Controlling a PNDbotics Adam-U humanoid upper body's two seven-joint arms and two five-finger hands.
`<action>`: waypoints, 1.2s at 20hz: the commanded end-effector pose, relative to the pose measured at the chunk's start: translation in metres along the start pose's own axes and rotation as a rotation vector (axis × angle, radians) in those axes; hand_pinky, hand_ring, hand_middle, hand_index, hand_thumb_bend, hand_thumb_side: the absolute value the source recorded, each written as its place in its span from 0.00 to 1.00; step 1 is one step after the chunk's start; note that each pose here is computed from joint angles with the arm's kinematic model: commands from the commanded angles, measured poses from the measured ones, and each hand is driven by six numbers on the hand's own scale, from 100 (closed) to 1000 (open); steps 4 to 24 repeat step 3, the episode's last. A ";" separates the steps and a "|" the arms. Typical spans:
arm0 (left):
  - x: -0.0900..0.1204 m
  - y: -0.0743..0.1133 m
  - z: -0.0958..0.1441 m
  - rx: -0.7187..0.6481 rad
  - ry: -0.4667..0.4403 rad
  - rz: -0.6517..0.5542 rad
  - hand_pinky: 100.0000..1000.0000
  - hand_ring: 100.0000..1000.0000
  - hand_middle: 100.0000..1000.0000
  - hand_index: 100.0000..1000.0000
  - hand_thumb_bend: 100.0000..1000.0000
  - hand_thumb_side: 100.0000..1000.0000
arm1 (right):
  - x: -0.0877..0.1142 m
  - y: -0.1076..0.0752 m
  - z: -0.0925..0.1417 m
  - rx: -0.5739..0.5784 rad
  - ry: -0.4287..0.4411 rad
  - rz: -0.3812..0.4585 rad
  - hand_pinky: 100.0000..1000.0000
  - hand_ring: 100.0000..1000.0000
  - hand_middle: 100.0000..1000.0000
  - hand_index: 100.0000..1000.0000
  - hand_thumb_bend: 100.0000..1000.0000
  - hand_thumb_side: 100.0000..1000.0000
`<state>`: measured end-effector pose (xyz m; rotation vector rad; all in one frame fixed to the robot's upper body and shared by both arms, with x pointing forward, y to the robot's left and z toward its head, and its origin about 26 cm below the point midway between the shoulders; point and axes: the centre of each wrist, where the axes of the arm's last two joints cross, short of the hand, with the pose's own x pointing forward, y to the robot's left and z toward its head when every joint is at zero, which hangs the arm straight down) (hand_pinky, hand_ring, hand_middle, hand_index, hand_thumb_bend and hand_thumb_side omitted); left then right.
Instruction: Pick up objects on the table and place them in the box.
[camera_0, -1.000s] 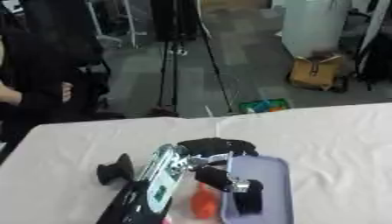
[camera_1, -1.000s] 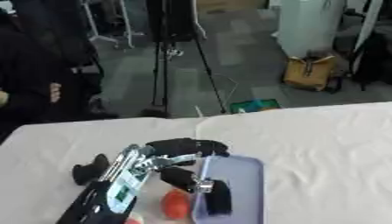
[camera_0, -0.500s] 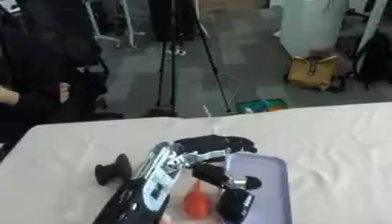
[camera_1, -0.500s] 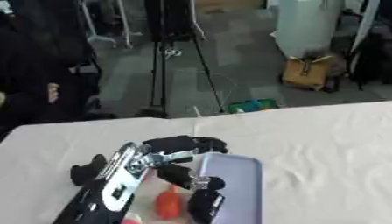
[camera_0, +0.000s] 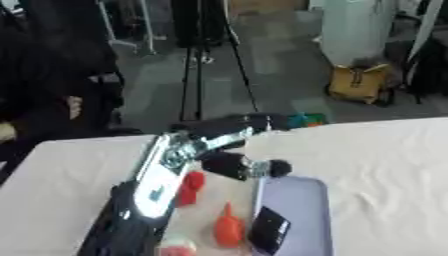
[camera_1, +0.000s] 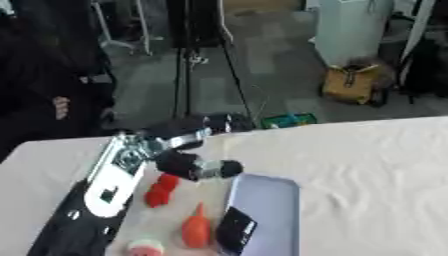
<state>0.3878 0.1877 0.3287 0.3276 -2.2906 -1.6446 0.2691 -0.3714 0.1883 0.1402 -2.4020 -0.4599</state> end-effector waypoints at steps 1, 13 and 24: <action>0.025 0.048 0.021 0.269 -0.211 0.070 1.00 1.00 0.98 1.00 0.33 1.00 | 0.010 0.000 -0.006 0.023 -0.022 0.021 0.60 0.72 0.55 0.68 0.00 0.39; 0.037 0.062 0.034 0.452 -0.301 0.178 1.00 1.00 0.97 1.00 0.38 1.00 | 0.011 -0.001 -0.006 0.018 -0.026 0.023 0.60 0.72 0.55 0.68 0.00 0.39; 0.037 0.062 0.034 0.452 -0.301 0.178 1.00 1.00 0.97 1.00 0.38 1.00 | 0.011 -0.001 -0.006 0.018 -0.026 0.023 0.60 0.72 0.55 0.68 0.00 0.39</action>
